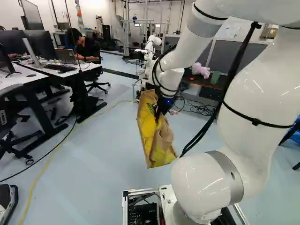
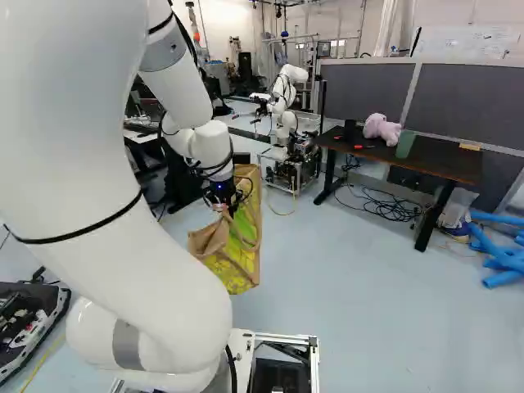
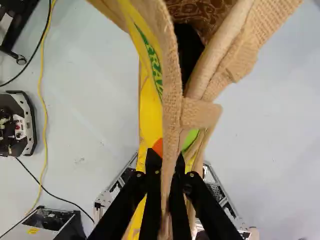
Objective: Pick up the bag on the ground and place it on the table
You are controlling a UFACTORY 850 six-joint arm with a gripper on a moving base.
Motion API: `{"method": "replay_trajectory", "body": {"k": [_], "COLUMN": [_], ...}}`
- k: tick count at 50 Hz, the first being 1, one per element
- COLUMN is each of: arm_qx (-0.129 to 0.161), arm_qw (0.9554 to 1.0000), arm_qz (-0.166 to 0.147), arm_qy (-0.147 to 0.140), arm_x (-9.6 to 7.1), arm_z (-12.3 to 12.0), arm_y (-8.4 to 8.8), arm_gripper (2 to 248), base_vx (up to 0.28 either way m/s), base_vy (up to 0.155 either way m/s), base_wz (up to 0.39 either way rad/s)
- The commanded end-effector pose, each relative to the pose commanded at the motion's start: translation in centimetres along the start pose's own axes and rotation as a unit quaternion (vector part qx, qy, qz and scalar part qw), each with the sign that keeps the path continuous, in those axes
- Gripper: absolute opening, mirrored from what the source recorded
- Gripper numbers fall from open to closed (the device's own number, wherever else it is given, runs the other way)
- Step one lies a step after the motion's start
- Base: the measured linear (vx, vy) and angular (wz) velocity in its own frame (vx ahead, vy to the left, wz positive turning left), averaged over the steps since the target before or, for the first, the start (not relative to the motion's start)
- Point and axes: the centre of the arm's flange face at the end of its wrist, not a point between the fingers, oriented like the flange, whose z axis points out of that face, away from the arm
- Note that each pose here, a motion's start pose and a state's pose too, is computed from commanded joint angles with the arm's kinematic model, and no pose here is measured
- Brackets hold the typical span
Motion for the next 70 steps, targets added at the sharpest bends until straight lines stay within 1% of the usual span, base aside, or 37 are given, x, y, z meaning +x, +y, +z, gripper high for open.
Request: {"method": "replay_trajectory", "body": {"k": [18, 32, 53, 70], "arm_qx": [0.007, 0.007, -0.008, -0.023], "arm_qw": [1.0000, 1.0000, 0.9995, 0.9980], "arm_qz": [0.007, 0.002, -0.032, -0.059], "arm_qy": [-0.003, -0.001, 0.004, -0.002], "arm_x": [0.2, 0.9, 2.0, 2.9], "arm_z": [-2.5, -4.4, -7.1, -9.3], "arm_y": [0.5, 0.6, 0.8, 1.0], "arm_gripper": [22, 22, 22, 22], "base_vx": [0.000, 0.000, 0.000, 0.000], "base_vy": [0.000, 0.000, 0.000, 0.000], "base_wz": [0.000, 0.000, 0.000, 0.000]}}
